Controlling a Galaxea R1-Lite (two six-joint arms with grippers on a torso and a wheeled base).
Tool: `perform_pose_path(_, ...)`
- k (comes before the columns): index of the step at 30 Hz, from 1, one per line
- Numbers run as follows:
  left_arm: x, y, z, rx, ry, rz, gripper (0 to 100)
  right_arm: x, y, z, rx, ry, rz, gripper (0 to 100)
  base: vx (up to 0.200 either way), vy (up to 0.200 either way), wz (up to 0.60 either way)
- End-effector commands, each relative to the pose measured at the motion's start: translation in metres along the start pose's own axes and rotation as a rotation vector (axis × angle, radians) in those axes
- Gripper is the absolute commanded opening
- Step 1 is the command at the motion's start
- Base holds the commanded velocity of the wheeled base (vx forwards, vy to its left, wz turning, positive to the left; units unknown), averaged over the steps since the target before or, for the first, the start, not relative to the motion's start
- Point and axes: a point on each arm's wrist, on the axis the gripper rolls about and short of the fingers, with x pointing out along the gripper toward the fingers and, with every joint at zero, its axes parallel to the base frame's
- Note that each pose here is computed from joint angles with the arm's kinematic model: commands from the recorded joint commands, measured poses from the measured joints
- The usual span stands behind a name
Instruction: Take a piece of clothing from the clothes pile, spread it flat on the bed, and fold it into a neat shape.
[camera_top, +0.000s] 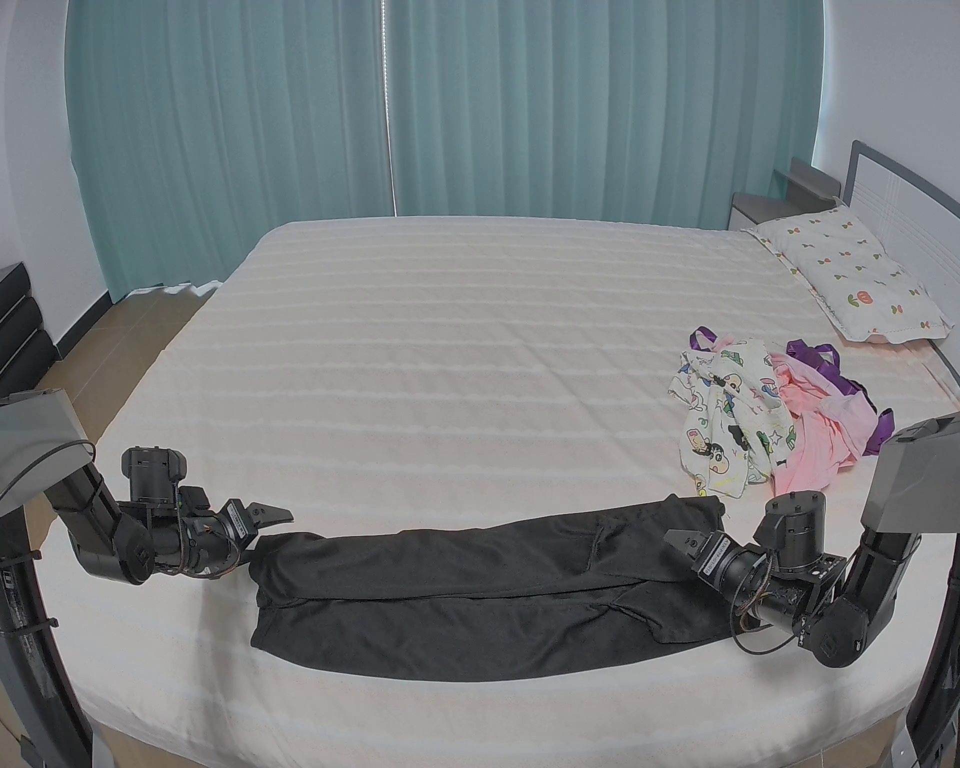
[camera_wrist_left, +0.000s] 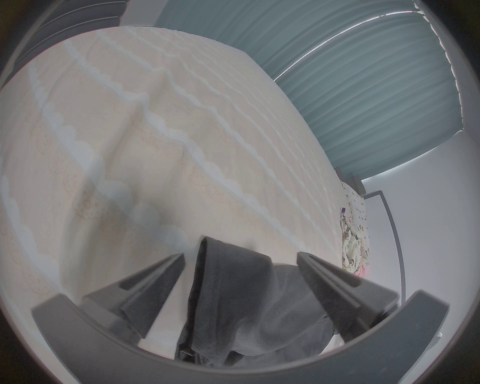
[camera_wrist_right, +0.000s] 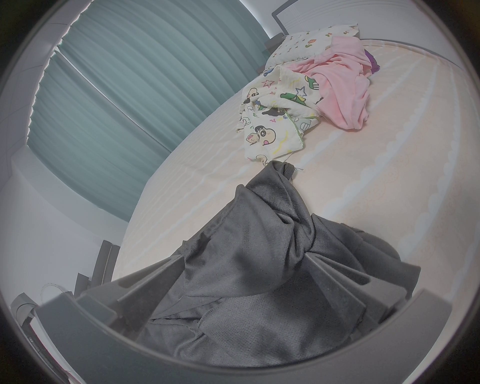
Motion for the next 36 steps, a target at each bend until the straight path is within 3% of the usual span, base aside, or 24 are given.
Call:
perform_pose_path(1, 0.005, 0.005, -0.003, -0.007, 0.015, 0.012, 0, 0.0, 0.0, -0.001, -0.001, 0.002, -0.001, 100, 0.0, 0.0, 0.0)
perform_pose_path(11, 0.009, 0.009, 0.0, -0.02, 0.004, 0.023, 0, 0.0, -0.001, -0.001, -0.001, 0.005, -0.004, 100, 0.0, 0.0, 0.0)
perform_pose_path(18, 0.006, 0.005, 0.016, -0.127, -0.065, 0.008, 0, 0.0, -0.001, -0.001, -0.001, 0.005, -0.004, 100, 0.0, 0.0, 0.0)
perform_pose_path(23, 0.004, 0.01, 0.02, -0.129, -0.116, 0.013, 0, 0.001, -0.001, -0.002, -0.003, 0.007, -0.005, 100, 0.0, 0.0, 0.0)
perform_pose_path(34, 0.004, 0.012, 0.022, -0.129, -0.121, 0.013, 0, 0.001, -0.002, -0.003, -0.003, 0.012, -0.01, 100, 0.0, 0.0, 0.0)
perform_pose_path(35, 0.004, 0.012, 0.022, -0.129, -0.121, 0.013, 100, 0.002, -0.002, -0.003, -0.004, 0.013, -0.011, 100, 0.0, 0.0, 0.0)
perform_pose_path(36, 0.003, 0.012, 0.021, -0.13, -0.122, 0.011, 100, 0.003, -0.003, -0.004, -0.004, 0.016, -0.014, 100, 0.0, 0.0, 0.0)
